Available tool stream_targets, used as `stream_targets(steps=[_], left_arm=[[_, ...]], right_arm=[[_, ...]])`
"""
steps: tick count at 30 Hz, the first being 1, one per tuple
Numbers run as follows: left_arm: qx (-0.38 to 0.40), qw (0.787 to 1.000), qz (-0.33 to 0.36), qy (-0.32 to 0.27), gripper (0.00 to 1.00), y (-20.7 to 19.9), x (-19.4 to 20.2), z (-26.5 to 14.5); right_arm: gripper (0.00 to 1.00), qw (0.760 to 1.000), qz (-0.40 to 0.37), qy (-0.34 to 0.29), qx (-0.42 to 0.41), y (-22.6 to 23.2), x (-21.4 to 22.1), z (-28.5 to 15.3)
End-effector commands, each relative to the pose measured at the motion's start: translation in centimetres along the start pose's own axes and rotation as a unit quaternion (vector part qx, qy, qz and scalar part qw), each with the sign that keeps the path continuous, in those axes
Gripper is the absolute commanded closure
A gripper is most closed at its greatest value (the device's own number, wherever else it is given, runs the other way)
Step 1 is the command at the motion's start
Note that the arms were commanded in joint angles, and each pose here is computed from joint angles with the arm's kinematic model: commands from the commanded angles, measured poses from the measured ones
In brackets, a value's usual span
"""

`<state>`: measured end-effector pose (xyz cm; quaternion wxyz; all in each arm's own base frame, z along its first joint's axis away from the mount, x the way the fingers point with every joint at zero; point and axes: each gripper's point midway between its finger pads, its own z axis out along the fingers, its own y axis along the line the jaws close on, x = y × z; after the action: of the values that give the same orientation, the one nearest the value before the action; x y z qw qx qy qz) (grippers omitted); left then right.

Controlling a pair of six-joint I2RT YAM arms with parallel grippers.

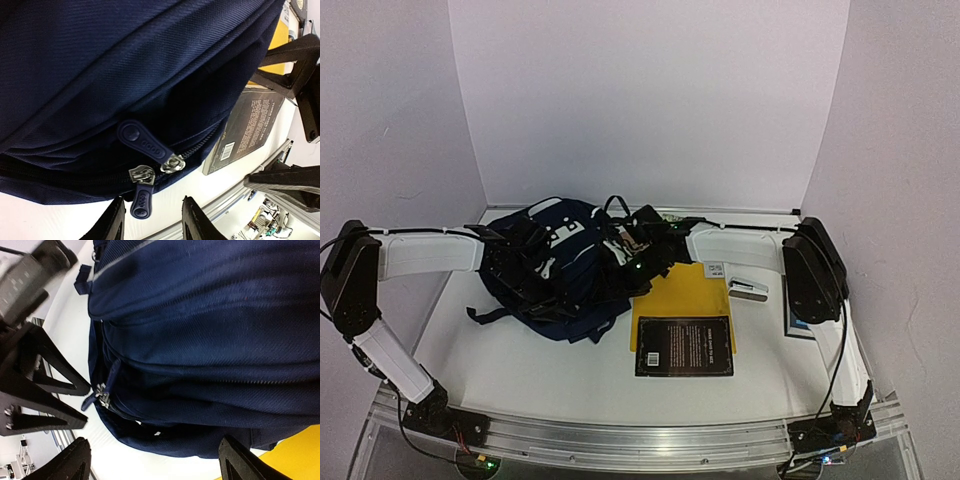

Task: Pack the student bag
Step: Adjust the student bag at the center of the board, then unzip the student bag at the center of the board.

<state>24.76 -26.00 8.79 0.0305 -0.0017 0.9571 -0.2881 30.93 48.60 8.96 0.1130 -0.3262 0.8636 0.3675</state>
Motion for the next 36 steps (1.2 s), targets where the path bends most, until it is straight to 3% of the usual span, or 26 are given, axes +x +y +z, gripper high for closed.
stream_targets(steps=[1,8,14,32,34,36], left_arm=[[-0.016,1.000,0.016,-0.019,0.64,-0.4,-1.3,-0.2],[-0.048,0.998,0.033,-0.013,0.79,-0.5,-2.3,1.0],[-0.036,0.998,0.047,-0.033,0.99,-2.0,-2.7,-0.8],[0.028,0.996,0.065,-0.061,1.00,-4.5,-2.4,-2.8],[0.033,0.996,0.066,-0.058,1.00,-4.6,-2.2,-2.8],[0.034,0.996,0.066,-0.057,1.00,-4.6,-2.0,-2.8]], right_arm=[[0.12,1.000,-0.002,0.000,0.010,-0.2,0.5,0.3],[0.12,0.999,-0.004,-0.005,0.035,-1.0,0.5,0.1],[0.07,0.999,-0.001,-0.007,0.050,-1.4,0.8,-0.4],[0.02,0.996,0.081,0.018,-0.044,0.1,1.2,2.9],[0.13,0.995,0.082,0.018,-0.057,0.5,1.1,3.0],[0.32,0.995,0.083,0.012,-0.053,0.3,0.7,3.1]])
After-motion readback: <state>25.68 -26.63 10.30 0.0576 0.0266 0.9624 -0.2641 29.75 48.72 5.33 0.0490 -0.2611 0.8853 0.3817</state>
